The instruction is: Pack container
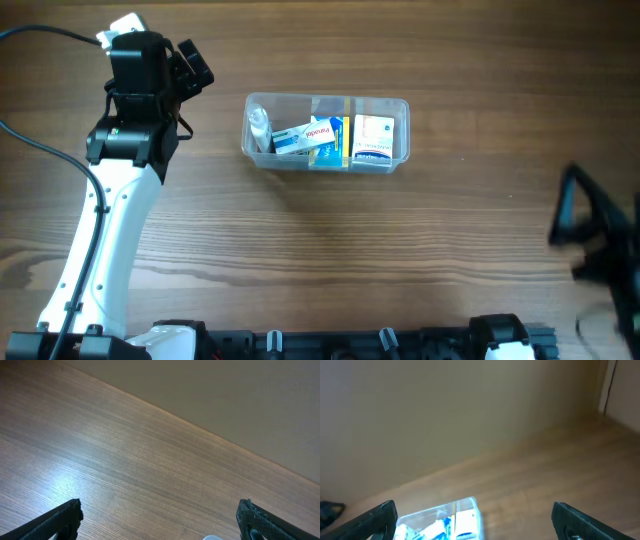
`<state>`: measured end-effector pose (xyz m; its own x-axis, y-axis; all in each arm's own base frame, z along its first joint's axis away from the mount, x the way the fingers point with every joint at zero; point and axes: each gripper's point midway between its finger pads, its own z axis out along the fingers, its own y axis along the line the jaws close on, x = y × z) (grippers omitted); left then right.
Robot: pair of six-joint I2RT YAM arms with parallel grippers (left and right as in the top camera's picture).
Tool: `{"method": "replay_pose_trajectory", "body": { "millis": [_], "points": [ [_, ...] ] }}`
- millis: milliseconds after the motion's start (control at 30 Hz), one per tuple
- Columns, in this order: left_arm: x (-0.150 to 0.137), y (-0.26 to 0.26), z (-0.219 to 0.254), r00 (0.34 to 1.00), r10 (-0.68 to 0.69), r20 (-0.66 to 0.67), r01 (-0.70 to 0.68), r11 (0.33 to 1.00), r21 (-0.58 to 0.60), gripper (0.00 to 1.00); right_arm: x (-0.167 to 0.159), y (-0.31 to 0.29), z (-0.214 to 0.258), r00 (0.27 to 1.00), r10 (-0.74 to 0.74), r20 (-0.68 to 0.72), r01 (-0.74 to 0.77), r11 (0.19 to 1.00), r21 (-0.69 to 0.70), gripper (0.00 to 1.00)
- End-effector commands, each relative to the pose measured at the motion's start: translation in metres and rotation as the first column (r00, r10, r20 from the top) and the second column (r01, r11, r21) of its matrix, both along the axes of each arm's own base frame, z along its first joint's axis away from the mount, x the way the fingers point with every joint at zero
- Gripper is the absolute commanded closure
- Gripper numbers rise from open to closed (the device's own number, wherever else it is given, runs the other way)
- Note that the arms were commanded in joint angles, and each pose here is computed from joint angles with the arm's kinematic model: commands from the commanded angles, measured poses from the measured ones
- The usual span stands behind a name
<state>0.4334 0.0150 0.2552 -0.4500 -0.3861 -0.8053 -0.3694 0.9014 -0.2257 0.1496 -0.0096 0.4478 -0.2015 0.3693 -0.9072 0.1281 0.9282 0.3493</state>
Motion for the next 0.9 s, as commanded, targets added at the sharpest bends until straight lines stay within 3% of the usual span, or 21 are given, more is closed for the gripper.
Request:
{"method": "replay_pose_trajectory", "body": {
  "millis": [0,167,333,500,667,767,867],
  "points": [
    [-0.001,0.003,0.009,1.0,0.018,0.024,-0.018,1.0,-0.007,0.0,-0.015,-0.004,-0.04,1.0,-0.008,0.001,0.008,1.0,-0.003,0.0],
    [-0.001,0.003,0.009,1.0,0.018,0.024,-0.018,1.0,-0.007,0.0,0.002,-0.001,-0.091,0.998,-0.029,0.06,0.023,0.995,0.095,0.0],
    [-0.001,0.003,0.009,1.0,0.018,0.024,-0.018,1.0,-0.006,0.0,0.041,0.003,-0.15,0.986,-0.061,0.157,0.023,0.972,0.234,0.0],
    [-0.001,0.003,0.009,1.0,0.018,0.024,-0.018,1.0,-0.007,0.0,0.071,0.001,-0.189,0.949,-0.098,0.301,0.019,0.966,0.256,0.0],
    [-0.001,0.003,0.009,1.0,0.018,0.024,-0.018,1.0,-0.007,0.0,0.085,-0.011,-0.221,0.925,-0.178,0.335,0.087,0.959,0.269,0.0],
    [-0.001,0.003,0.009,1.0,0.018,0.024,-0.018,1.0,-0.007,0.0,0.089,-0.012,-0.238,0.938,-0.161,0.308,0.11,0.978,0.178,0.0],
    [-0.001,0.003,0.009,1.0,0.018,0.024,-0.018,1.0,-0.007,0.0,0.09,-0.001,-0.235,0.947,-0.054,0.318,0.063,0.998,-0.018,0.0]
  ]
}}
